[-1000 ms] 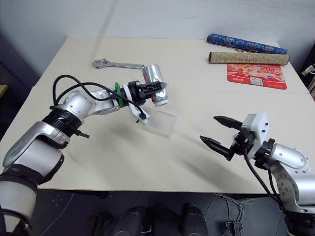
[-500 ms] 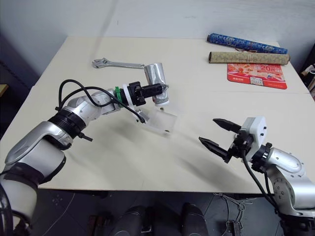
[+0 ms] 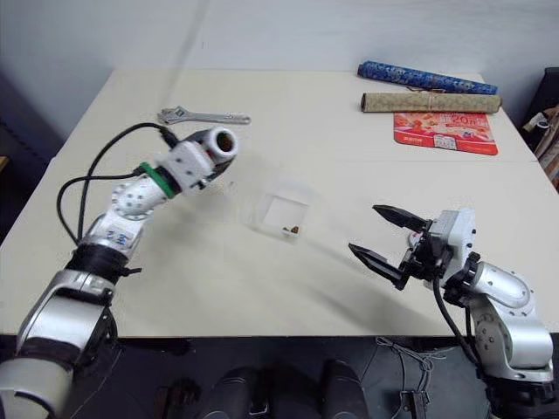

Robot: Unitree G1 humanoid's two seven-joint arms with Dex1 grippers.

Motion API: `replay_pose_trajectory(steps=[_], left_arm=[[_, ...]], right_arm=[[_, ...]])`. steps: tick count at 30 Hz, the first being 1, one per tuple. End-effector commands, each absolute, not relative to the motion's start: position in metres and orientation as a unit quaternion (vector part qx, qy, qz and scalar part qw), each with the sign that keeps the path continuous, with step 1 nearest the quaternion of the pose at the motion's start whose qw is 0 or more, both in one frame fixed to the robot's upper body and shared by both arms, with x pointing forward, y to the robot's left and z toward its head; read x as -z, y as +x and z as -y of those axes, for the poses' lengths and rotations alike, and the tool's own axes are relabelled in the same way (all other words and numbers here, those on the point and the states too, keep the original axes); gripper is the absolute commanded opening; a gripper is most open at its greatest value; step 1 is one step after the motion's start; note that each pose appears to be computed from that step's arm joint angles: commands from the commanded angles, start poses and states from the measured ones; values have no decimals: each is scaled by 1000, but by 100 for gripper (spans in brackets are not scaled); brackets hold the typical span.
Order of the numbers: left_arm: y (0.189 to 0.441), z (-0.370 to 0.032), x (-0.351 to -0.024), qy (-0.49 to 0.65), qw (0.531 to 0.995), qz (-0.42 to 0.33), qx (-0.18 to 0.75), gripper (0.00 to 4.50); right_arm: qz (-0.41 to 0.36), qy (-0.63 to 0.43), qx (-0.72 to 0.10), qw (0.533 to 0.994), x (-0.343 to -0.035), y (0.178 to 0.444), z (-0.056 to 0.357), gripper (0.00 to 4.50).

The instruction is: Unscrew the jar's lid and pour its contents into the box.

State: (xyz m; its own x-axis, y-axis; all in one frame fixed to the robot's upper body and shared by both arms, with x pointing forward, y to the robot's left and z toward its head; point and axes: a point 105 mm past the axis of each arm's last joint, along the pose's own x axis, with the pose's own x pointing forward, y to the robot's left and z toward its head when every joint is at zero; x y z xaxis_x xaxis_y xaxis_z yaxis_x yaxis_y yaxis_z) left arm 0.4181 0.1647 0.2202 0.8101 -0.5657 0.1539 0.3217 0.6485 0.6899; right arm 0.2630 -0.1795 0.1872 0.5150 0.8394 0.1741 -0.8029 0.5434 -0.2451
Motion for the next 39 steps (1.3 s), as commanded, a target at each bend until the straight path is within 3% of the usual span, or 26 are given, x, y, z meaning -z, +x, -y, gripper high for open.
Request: replay_pose_trajectory(steps=[1, 8, 12, 18, 25, 31, 39], left_arm=[[405, -209, -223, 197, 947, 140, 212, 232], [348, -301, -185, 51, 989, 111, 83, 232], [330, -317, -159, 77, 991, 98, 38, 232], [324, -323, -135, 63, 994, 87, 11, 232], [316, -339, -132, 14, 995, 96, -26, 448], [296, -342, -124, 29, 998, 61, -2, 448], [266, -344, -104, 50, 998, 11, 21, 448]], right_arm=[[184, -78, -504, 840, -197, 253, 170, 445], [210, -105, -550, 801, -187, 245, 149, 445], [201, -100, -556, 800, -181, 248, 148, 445], [202, -98, -553, 802, -182, 254, 150, 445], [198, -108, -543, 809, -186, 251, 159, 450], [162, -122, -506, 838, -183, 240, 187, 450], [104, -128, -442, 882, -156, 220, 231, 450]])
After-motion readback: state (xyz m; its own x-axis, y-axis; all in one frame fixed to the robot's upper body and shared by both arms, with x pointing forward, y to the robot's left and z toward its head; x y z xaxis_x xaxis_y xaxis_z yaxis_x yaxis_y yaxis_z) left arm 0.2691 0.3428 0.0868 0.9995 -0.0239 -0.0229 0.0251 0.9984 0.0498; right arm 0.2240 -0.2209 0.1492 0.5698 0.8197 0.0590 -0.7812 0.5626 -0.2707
